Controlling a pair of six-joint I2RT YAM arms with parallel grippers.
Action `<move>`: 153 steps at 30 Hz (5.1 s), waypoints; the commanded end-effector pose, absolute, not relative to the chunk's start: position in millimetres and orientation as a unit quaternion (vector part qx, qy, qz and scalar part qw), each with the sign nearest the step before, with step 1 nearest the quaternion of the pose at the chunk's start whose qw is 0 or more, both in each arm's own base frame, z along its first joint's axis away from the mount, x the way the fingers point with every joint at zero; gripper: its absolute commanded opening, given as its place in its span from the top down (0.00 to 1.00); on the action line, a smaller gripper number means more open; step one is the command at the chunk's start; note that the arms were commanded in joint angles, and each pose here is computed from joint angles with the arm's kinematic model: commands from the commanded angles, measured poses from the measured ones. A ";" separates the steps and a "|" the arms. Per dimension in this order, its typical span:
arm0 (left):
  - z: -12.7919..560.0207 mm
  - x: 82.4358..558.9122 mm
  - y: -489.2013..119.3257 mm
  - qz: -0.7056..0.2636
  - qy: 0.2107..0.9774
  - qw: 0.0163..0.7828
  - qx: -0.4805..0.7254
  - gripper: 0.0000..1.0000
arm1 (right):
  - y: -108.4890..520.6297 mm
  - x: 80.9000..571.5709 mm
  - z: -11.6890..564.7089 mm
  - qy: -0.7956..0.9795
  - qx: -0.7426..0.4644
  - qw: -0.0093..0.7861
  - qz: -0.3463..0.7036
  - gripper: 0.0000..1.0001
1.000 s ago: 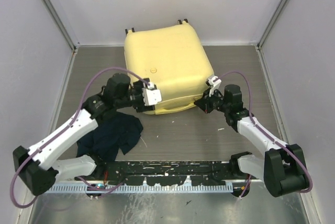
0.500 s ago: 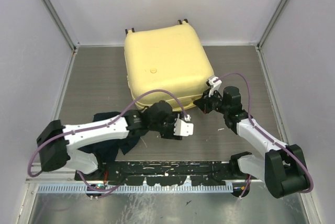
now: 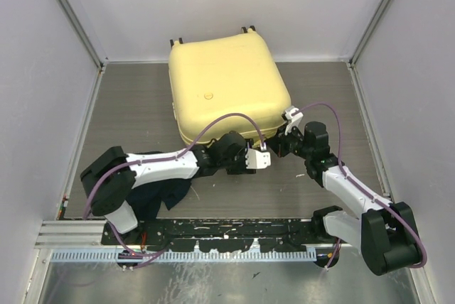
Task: Pack the luggage
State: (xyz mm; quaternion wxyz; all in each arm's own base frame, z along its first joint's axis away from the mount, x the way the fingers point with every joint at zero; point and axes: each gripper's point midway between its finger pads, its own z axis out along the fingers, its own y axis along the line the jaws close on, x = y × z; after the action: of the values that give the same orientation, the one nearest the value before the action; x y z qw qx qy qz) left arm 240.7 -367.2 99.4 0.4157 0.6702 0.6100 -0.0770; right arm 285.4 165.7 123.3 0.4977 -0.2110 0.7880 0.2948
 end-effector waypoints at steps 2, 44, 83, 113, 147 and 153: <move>110.0 269.6 -385.6 -0.064 0.600 0.462 0.651 0.37 | 167.2 293.1 144.0 0.766 -0.207 0.533 0.294 0.99; 25.6 211.9 -264.7 -0.101 0.527 0.288 0.794 1.00 | 33.8 367.7 157.4 0.776 -0.188 0.559 0.223 0.99; 306.0 310.4 -226.5 -0.270 0.761 0.483 0.339 0.04 | 37.7 373.1 208.1 0.823 -0.117 0.516 0.207 0.07; 249.9 439.6 -183.2 -0.536 0.792 0.276 0.093 0.02 | 55.2 451.3 167.3 0.842 -0.079 0.476 0.239 0.01; 283.6 398.4 -105.4 -0.284 0.899 0.322 0.084 0.02 | 29.0 337.7 240.9 0.831 -0.036 0.509 0.222 0.00; 320.1 384.4 -64.4 -0.207 0.894 0.387 0.095 0.02 | 19.7 339.4 285.0 0.817 -0.037 0.536 0.211 0.00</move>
State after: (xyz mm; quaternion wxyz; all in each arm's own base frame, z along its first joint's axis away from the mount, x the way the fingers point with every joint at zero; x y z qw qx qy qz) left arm 413.9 -88.0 294.2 0.3572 0.0706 0.8892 -0.2769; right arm 342.2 15.7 237.8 0.5026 -0.0202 0.8405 0.2011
